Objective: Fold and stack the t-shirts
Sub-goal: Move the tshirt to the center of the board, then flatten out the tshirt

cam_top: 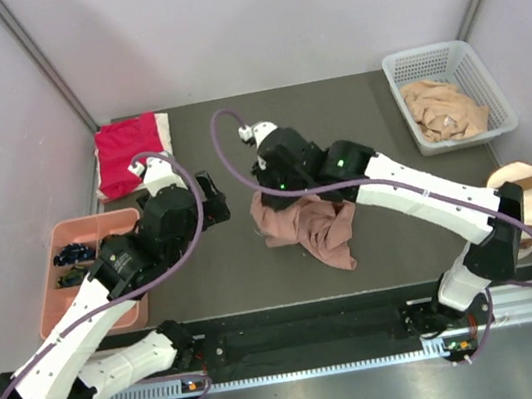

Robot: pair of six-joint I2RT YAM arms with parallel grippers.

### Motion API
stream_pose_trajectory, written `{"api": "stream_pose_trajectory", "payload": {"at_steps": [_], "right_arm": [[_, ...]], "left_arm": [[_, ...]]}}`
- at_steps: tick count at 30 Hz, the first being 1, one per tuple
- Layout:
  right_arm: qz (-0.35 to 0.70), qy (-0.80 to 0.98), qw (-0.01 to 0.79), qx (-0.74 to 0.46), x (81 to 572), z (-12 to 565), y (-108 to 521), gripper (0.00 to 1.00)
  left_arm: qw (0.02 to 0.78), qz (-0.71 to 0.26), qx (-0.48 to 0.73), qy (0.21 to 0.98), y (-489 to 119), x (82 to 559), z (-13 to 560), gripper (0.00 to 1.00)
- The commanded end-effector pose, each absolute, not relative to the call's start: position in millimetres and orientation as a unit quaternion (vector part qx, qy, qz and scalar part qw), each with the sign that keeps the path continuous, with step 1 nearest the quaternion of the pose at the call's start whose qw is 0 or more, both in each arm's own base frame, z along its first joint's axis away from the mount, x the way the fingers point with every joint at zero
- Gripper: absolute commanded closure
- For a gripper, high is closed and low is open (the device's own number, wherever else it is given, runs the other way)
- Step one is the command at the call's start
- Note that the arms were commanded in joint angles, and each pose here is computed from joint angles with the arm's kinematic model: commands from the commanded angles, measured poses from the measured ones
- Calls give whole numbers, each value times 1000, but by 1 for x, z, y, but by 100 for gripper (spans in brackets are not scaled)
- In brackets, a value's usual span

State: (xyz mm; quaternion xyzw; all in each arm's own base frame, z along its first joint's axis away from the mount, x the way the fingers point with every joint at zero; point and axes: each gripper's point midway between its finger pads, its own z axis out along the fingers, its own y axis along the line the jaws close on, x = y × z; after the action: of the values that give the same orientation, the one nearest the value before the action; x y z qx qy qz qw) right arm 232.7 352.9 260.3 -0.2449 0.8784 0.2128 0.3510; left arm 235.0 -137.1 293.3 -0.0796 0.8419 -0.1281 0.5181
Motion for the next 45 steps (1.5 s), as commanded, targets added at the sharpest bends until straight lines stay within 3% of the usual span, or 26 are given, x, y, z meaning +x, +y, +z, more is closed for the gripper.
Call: {"api": "stream_pose_trajectory", "payload": {"at_steps": [1,2,5,6,13,19,31,41,45], "right_arm": [[309,857,333,-244,197,274,390,87],[324,855,320,-248,186,273,395,53],[308,856,348,-225,189,274,377,3],[292,859,365,-210,197,276,366,1],[151,898,410,-47,269,249,220,1],[90,912,400,19,289,219,153,1],[128,924,358,52,276,177,160,1],[134,929,339,55,266,159,160,1],[133,931,335,54,264,156,160,1]], "left_arm": [[527,-79,-105,839,-109,230,301,1],[527,-78,-107,840,-109,230,300,1],[525,-78,-109,841,-109,230,298,1],[523,-77,-106,842,-111,231,296,1],[504,-94,-79,855,-132,236,275,1],[453,-146,-39,879,-171,233,236,2],[345,-175,-49,921,-183,196,134,6],[313,-193,-39,929,-206,167,92,8],[303,-175,-25,937,-212,161,79,13]]}}
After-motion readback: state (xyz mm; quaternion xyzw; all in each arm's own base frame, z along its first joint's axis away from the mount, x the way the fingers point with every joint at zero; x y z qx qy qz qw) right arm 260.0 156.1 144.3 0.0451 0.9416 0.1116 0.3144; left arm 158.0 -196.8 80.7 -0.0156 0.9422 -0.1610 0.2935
